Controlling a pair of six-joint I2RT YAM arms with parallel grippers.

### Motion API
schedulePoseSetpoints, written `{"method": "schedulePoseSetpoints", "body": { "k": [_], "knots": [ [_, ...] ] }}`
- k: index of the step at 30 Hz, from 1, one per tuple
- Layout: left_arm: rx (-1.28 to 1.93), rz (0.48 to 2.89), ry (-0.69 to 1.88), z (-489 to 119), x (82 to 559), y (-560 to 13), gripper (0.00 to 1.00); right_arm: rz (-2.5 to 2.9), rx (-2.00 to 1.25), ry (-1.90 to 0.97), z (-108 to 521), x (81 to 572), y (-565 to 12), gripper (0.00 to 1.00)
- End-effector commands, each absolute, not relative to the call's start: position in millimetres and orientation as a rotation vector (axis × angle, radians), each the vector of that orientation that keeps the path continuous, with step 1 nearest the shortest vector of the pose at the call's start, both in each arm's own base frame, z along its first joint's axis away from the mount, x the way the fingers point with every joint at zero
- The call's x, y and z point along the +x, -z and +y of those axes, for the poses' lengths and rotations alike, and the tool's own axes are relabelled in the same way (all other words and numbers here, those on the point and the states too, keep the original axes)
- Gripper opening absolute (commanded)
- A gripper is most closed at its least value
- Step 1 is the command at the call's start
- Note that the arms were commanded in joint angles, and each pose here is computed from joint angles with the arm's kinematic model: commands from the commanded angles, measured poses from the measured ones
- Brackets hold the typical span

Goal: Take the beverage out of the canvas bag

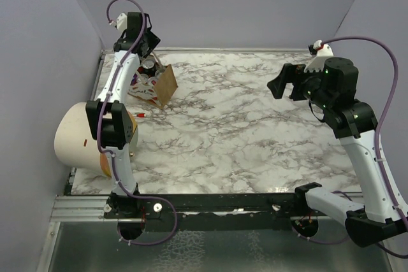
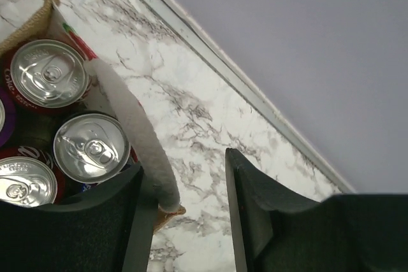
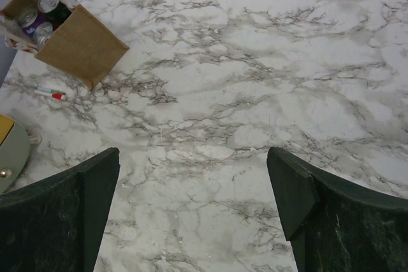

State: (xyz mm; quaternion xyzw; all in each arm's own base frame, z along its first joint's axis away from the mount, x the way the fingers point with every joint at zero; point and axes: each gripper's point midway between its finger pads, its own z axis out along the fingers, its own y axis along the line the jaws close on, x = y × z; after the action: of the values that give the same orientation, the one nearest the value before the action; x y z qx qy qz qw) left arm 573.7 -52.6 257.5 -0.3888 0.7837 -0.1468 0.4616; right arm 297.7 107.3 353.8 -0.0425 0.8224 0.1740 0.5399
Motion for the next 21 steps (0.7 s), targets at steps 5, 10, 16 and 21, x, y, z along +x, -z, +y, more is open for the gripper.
{"method": "schedulePoseSetpoints", "body": {
  "k": [5, 10, 16, 21],
  "knots": [
    [-0.668, 2.057, 0.51, -106.8, 560.8, -270.6, 0.22, 1.942, -0.124, -0.493, 118.0, 295.3, -359.4, 0.99],
    [-0.437, 2.122, 0.591, -146.2, 541.1, -276.4, 0.11, 1.948, -0.133, -0.528, 123.5, 294.9, -359.2, 0.99],
    [-0.263, 2.185, 0.667, -195.6, 508.5, -274.5, 0.03, 1.949, -0.152, -0.524, 124.3, 295.4, -359.7, 0.99],
    [-0.13, 2.222, 0.734, -241.4, 482.6, -277.3, 0.01, 1.954, -0.159, -0.548, 128.3, 296.2, -359.0, 0.99]
  ]
}}
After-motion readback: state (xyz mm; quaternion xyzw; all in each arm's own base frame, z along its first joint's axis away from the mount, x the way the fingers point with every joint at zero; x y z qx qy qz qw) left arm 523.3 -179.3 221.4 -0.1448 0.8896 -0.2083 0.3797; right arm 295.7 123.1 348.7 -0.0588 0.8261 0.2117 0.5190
